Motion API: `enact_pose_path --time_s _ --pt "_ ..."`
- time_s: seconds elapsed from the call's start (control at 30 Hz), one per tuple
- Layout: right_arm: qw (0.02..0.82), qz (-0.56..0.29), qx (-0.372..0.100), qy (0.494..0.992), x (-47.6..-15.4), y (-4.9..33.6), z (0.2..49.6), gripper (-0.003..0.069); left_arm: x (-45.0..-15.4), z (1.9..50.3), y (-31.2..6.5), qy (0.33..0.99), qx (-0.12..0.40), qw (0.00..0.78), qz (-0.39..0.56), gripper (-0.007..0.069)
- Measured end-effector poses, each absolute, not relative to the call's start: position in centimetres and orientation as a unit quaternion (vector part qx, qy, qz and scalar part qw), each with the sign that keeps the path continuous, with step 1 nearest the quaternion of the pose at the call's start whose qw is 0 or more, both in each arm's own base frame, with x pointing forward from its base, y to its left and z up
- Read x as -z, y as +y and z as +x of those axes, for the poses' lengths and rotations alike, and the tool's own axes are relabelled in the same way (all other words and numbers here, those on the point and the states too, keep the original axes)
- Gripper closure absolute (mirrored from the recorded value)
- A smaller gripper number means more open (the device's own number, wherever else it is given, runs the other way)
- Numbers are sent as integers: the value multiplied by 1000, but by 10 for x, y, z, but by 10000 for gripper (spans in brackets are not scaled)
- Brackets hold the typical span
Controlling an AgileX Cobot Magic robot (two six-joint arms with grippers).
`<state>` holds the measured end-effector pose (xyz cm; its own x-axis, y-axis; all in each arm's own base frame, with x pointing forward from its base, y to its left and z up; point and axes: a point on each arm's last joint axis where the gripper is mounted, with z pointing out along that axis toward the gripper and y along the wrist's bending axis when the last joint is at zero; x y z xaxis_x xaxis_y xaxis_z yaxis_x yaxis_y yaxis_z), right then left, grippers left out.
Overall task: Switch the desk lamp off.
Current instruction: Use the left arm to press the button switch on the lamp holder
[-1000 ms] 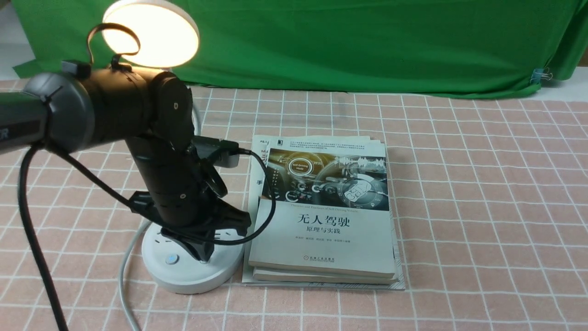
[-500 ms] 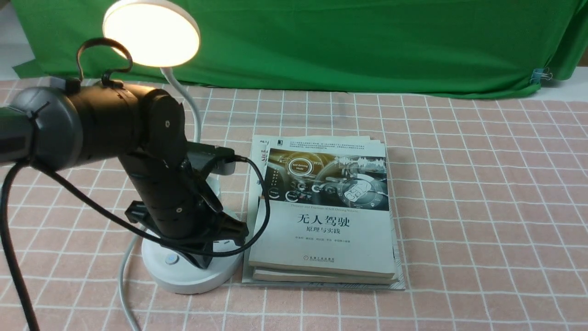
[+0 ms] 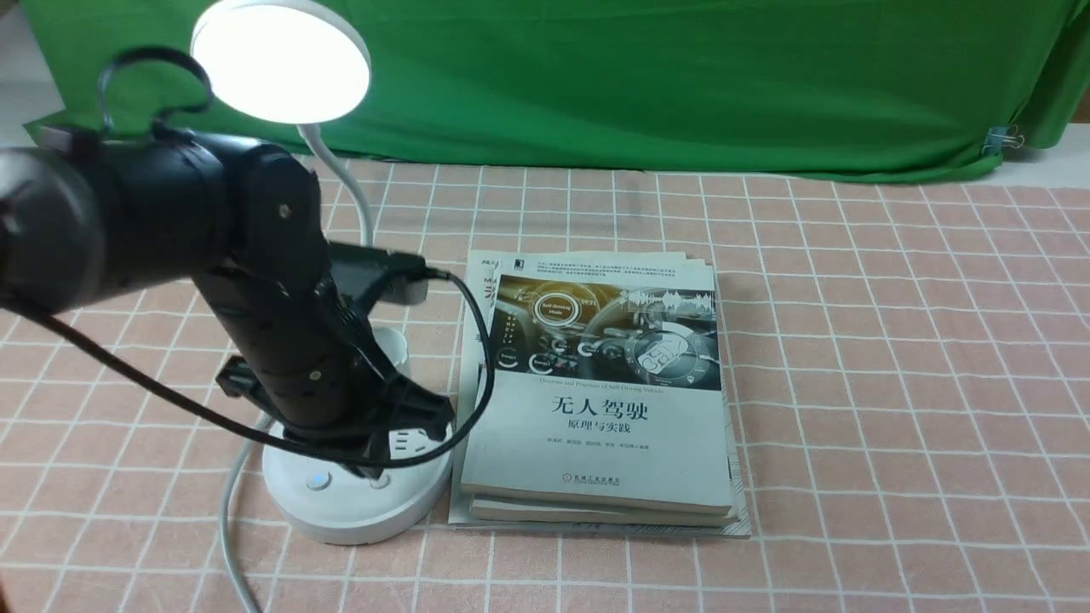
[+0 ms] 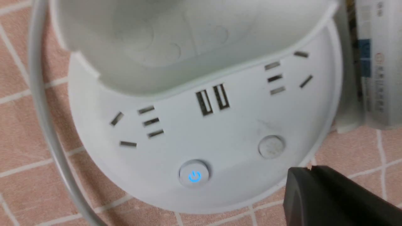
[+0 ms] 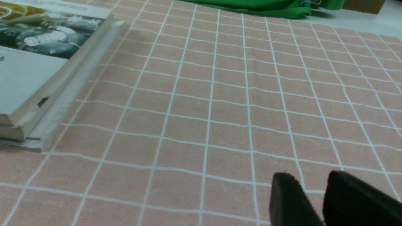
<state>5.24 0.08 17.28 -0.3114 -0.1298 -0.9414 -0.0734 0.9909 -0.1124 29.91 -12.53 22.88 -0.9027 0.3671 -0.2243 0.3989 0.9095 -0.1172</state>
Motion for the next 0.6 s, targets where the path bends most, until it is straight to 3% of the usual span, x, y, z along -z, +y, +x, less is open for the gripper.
enact_pose_path --time_s 0.23,0.43,0.6 --pt "583 -63 24 809 -173 1 52 417 -227 300 -126 972 80 96 196 620" --pt "583 -63 24 809 -173 1 52 417 -197 309 -129 976 72 62 194 620" --pt "583 -63 24 809 -173 1 52 417 -191 312 -130 977 70 54 195 620"
